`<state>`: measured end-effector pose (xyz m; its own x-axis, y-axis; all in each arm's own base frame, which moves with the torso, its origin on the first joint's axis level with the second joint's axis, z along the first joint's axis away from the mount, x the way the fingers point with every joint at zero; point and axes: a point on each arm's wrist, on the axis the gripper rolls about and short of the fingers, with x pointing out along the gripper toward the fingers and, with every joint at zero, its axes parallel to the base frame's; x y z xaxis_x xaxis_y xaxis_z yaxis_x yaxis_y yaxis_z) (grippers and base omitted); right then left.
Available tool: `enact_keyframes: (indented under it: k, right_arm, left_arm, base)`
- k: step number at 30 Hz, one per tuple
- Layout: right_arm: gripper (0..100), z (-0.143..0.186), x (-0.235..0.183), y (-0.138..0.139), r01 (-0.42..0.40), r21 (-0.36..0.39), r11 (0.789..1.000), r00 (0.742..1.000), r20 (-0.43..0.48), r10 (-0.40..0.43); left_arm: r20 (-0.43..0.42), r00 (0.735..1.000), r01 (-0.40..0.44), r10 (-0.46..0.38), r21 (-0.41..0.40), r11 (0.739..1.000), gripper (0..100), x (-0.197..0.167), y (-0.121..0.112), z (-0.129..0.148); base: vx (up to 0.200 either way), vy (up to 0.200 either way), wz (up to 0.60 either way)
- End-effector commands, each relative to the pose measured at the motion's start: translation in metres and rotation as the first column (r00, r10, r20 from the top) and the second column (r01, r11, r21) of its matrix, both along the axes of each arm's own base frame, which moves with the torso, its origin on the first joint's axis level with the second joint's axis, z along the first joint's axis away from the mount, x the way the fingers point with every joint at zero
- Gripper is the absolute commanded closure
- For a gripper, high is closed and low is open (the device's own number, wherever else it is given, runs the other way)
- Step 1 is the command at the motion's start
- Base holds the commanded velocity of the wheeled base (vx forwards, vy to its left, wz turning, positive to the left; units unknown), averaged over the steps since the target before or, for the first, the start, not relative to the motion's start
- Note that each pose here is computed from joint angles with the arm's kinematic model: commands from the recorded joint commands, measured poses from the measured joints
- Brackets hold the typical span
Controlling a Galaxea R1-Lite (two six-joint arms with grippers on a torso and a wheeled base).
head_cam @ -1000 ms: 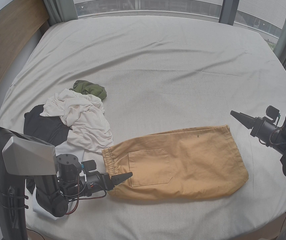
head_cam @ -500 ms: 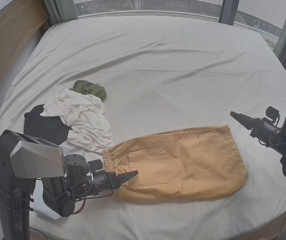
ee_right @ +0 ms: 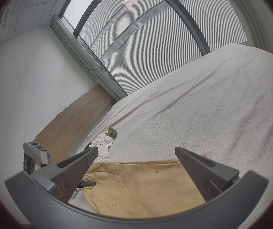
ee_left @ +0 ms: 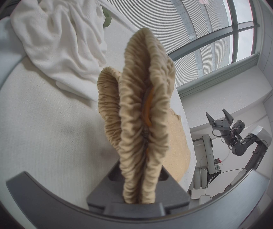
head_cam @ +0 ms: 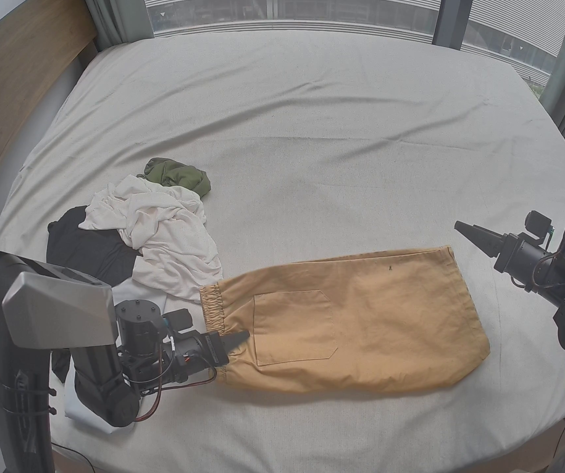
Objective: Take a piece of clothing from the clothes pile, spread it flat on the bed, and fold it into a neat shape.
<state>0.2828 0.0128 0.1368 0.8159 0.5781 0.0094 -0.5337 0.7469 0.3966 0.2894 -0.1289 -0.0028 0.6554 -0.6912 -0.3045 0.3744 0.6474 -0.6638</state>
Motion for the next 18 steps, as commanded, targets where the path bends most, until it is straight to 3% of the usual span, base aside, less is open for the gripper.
enact_keyframes:
  k: [1,5,18]
  right_arm:
    - [0,-0.006,0.002,0.000,0.000,0.000,1.000,1.000,-0.021,0.000]
    - [0,-0.007,0.002,0.001,-0.003,0.000,1.000,1.000,-0.025,0.003]
    - [0,-0.008,0.001,0.001,-0.006,0.000,1.000,0.999,-0.031,0.006]
  left_arm:
    - [0.013,1.000,-0.014,0.014,0.000,1.000,100,-0.020,0.006,0.021]
    - [0.018,0.998,-0.053,0.052,0.038,0.998,100,-0.027,0.014,0.023]
    - [0.004,0.994,-0.111,0.111,0.040,0.993,100,-0.054,0.043,0.041]
  base:
    - [0.000,0.000,0.00]
    - [0.000,0.000,0.00]
    - [0.000,0.000,0.00]
